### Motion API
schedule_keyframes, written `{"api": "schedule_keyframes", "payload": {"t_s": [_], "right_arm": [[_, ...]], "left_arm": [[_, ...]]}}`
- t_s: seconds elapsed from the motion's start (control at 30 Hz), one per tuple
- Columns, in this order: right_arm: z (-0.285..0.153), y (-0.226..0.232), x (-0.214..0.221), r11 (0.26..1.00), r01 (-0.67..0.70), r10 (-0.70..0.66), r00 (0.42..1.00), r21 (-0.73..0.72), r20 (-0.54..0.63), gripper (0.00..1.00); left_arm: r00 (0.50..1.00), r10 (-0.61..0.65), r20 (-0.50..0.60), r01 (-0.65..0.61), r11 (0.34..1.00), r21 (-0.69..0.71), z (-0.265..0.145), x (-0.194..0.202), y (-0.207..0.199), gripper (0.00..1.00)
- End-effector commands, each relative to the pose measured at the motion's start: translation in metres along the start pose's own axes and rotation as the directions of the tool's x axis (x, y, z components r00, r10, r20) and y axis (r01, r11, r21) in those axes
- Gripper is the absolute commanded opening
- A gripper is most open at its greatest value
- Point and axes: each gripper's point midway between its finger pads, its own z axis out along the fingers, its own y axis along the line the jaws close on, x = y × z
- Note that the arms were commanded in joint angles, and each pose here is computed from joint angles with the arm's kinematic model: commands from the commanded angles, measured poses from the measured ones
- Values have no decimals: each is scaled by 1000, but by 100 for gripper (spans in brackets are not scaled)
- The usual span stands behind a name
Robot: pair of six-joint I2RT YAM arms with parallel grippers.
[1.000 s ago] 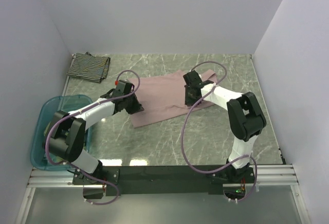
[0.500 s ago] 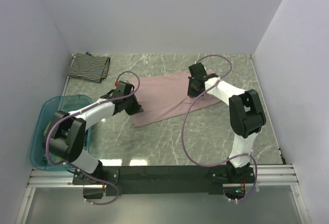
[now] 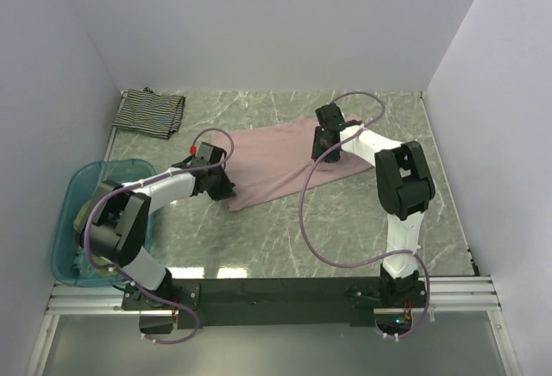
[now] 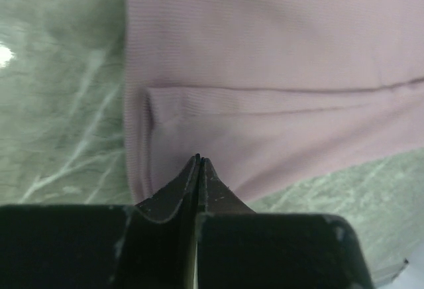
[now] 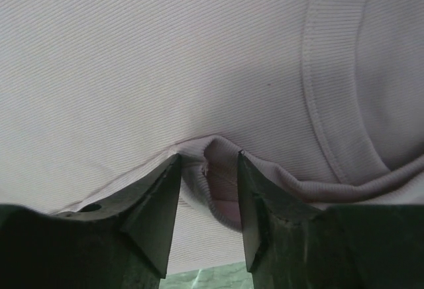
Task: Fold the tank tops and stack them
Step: Fold the tank top
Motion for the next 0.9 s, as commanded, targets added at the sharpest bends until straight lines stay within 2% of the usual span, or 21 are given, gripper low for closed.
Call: {"api": "schedule_keyframes", "payload": {"t_s": [0.0, 0.23, 0.43, 0.67, 0.87], "right_arm": [[-21, -6, -25, 1000, -10, 8, 995, 25, 96, 49], [-64, -16, -38, 997, -72, 64, 977, 36, 203, 50], [-84, -19, -22, 995, -96, 95, 970, -7, 223, 50], [-57, -15, 18, 997, -75, 79, 989, -36, 128, 48], [-31, -22, 27, 996, -89, 90, 993, -24, 76, 47]], "left_arm": [[996, -43, 75, 49, 996, -75, 2, -17, 15, 6], [990, -58, 132, 76, 988, -136, -3, -33, 23, 11], [983, -113, 145, 142, 968, -209, 2, -36, 52, 11], [975, -122, 183, 158, 968, -197, -6, -55, 48, 11], [965, -40, 259, 59, 996, -65, -44, -76, 6, 12]]}}
